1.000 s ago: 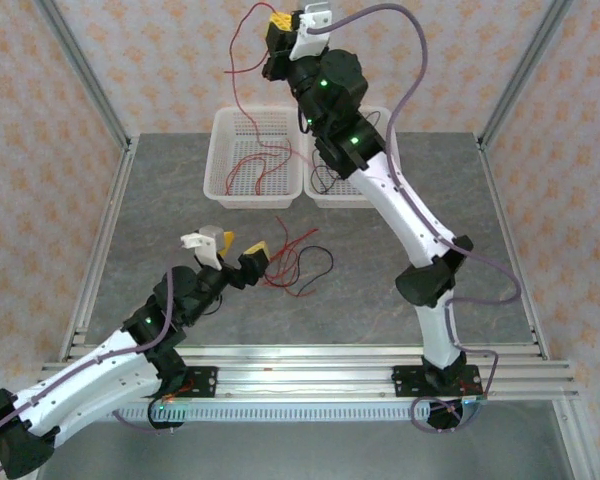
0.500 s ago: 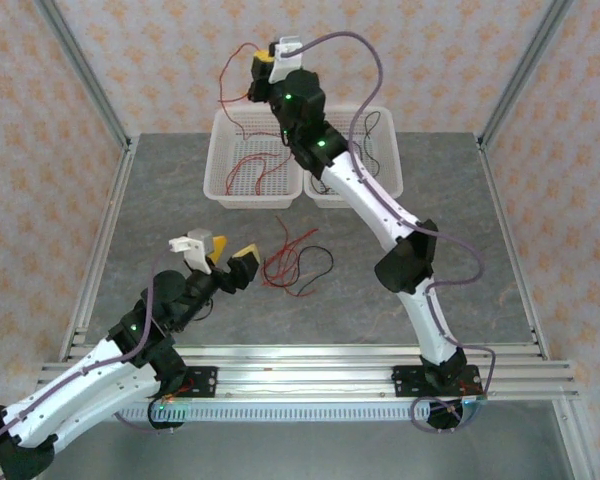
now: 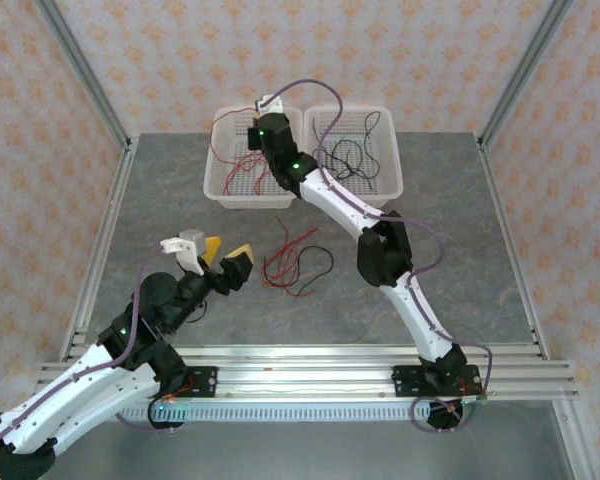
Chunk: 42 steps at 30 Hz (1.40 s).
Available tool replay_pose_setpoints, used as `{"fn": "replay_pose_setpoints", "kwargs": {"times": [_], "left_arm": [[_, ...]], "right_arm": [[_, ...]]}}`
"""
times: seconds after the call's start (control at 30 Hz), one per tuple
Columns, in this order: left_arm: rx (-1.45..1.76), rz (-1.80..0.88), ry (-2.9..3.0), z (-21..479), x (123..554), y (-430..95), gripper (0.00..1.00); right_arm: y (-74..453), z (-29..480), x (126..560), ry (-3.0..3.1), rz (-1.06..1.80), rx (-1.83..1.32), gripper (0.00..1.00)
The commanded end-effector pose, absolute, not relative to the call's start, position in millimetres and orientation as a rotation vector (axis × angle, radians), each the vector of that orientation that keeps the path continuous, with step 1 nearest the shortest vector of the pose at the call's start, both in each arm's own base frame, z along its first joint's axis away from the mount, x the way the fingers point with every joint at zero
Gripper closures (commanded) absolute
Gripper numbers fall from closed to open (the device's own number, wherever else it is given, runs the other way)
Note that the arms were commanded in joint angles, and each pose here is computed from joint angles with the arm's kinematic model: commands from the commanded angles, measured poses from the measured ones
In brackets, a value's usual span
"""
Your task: Untangle the cables
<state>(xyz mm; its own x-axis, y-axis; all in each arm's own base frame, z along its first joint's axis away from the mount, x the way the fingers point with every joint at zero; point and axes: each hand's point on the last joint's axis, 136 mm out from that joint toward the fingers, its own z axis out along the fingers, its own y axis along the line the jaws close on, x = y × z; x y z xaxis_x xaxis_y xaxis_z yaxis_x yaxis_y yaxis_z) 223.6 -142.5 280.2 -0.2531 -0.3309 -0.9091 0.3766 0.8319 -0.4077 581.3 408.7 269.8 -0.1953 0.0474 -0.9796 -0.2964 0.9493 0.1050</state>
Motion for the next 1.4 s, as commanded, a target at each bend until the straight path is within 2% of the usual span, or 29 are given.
{"fn": "replay_pose_setpoints", "kwargs": {"times": [0.0,0.5,1.0,1.1,1.23,1.37], "left_arm": [[0.004,-0.669,1.683,292,223,-136,0.13],[0.01,-0.663,1.702,288,225,-139,0.14],[0.013,-0.663,1.729,285,227,-143,0.15],[0.017,-0.658,1.741,284,228,-144,0.15],[0.018,-0.656,1.764,279,230,-147,0.16],[0.013,-0.66,1.787,271,230,-148,0.16]], "right_arm": [[401,248,581,1.795,0.249,-0.172,1.0],[370,164,571,2.043,0.052,-0.113,1.0],[361,119,553,2.232,-0.007,-0.125,1.0],[362,127,551,2.239,0.003,-0.137,0.88],[364,149,549,2.221,0.043,-0.142,0.64],[366,182,546,2.184,0.099,-0.142,0.5]]}}
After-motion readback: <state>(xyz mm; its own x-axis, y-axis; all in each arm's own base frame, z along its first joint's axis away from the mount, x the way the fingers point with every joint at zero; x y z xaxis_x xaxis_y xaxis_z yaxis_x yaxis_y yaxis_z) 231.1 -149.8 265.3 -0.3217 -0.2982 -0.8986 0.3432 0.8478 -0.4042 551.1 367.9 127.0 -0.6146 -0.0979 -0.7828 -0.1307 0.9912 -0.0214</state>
